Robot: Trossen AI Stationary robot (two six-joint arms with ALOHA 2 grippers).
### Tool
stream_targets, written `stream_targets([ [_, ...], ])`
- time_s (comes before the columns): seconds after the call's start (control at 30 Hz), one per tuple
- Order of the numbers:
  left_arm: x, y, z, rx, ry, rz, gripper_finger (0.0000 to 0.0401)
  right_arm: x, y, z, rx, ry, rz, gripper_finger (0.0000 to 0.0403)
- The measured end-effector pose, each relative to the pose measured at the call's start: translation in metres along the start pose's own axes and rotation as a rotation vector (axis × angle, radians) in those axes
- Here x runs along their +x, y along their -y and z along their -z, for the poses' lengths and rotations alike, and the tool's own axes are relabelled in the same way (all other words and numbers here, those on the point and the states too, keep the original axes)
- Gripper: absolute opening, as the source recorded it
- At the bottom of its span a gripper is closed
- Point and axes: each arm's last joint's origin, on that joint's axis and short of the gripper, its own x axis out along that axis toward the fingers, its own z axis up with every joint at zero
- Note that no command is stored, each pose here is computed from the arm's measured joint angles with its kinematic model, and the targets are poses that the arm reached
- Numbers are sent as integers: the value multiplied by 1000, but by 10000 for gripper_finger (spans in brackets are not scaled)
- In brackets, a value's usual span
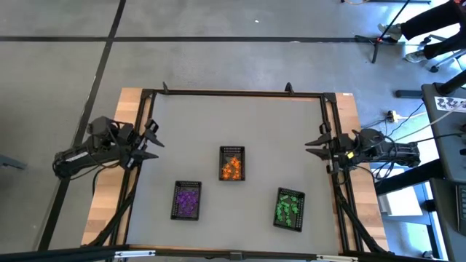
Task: Sort Halloween decoration
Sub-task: Return to Home Position
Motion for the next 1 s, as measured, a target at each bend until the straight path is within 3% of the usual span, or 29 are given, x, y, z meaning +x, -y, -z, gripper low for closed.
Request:
stream_targets([
  [0.43,3,7,1,-15,8,75,179,4,0,7,2,30,16,79],
  [0.73,14,6,36,-23,70,173,179,4,-1,10,7,4,-6,79],
  [1.0,14,11,34,-47,64,273,179,3,-3,13,44,-43,-70,79],
])
